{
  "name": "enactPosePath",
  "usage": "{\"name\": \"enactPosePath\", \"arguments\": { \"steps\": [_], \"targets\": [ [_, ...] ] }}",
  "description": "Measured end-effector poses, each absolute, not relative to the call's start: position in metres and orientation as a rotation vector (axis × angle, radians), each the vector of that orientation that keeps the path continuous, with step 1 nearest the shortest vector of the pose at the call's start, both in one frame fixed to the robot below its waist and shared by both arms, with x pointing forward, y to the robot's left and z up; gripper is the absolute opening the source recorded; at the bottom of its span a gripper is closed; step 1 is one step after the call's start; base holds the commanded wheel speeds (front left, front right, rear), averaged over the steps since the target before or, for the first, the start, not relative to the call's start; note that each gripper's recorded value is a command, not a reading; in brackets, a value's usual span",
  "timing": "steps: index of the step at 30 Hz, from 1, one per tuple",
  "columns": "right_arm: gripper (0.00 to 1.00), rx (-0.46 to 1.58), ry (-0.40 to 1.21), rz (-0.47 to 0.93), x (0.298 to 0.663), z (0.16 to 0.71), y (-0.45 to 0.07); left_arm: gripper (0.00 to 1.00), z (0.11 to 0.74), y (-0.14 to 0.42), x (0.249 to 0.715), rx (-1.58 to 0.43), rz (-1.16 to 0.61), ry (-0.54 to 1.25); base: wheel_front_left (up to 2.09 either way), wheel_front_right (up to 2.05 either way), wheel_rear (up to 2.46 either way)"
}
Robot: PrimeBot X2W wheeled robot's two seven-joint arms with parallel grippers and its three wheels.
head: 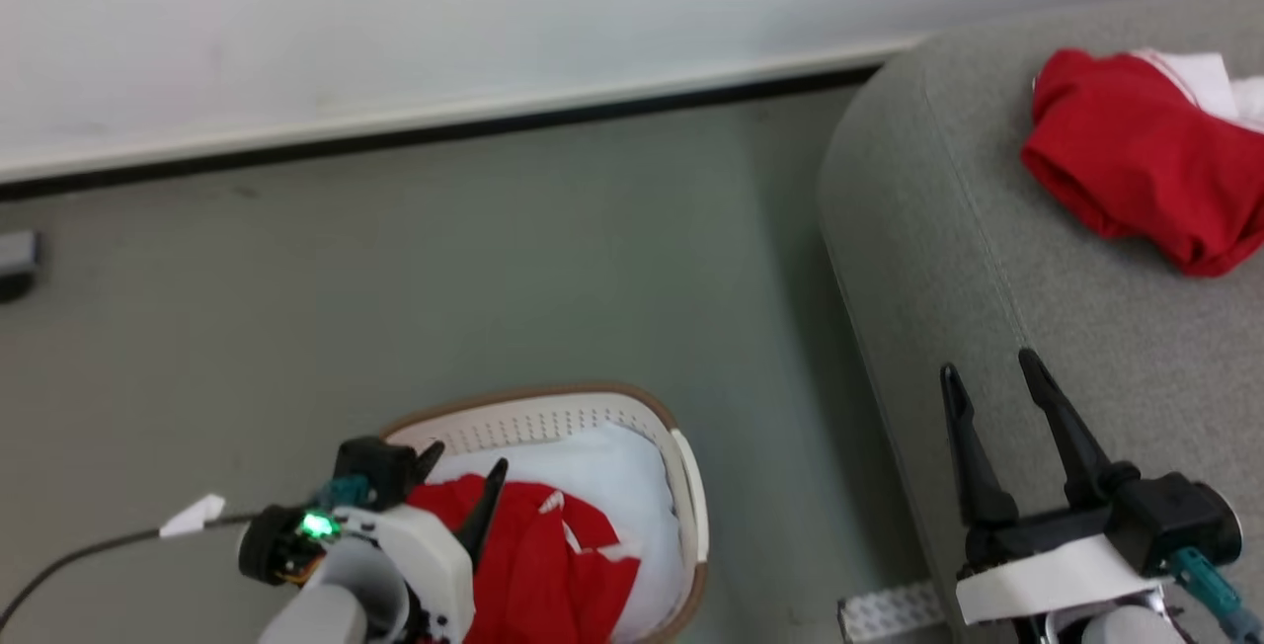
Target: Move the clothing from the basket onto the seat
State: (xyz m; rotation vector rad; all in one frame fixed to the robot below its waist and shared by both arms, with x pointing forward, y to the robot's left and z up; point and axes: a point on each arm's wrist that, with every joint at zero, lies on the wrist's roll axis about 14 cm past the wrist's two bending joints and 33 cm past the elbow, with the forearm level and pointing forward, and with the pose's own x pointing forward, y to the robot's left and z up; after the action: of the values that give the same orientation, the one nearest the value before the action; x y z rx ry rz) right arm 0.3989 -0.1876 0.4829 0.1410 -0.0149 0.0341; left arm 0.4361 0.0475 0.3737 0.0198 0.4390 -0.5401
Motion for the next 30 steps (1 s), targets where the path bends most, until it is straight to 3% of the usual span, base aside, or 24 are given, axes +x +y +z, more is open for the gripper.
{"name": "enactPosePath", "arguments": {
  "steps": [15,30],
  "targets": [
    [1.0,0.22,0.032,0.017,0.445,0.45,-0.194,1.0,0.215,0.048,0.451,0.193,-0.63,0.928,0.0,0.0,0.0],
    [1.0,0.264,0.116,-0.021,0.464,0.401,-0.204,1.0,0.109,0.037,0.44,0.252,-0.723,1.146,0.0,0.0,0.0]
  ]
}}
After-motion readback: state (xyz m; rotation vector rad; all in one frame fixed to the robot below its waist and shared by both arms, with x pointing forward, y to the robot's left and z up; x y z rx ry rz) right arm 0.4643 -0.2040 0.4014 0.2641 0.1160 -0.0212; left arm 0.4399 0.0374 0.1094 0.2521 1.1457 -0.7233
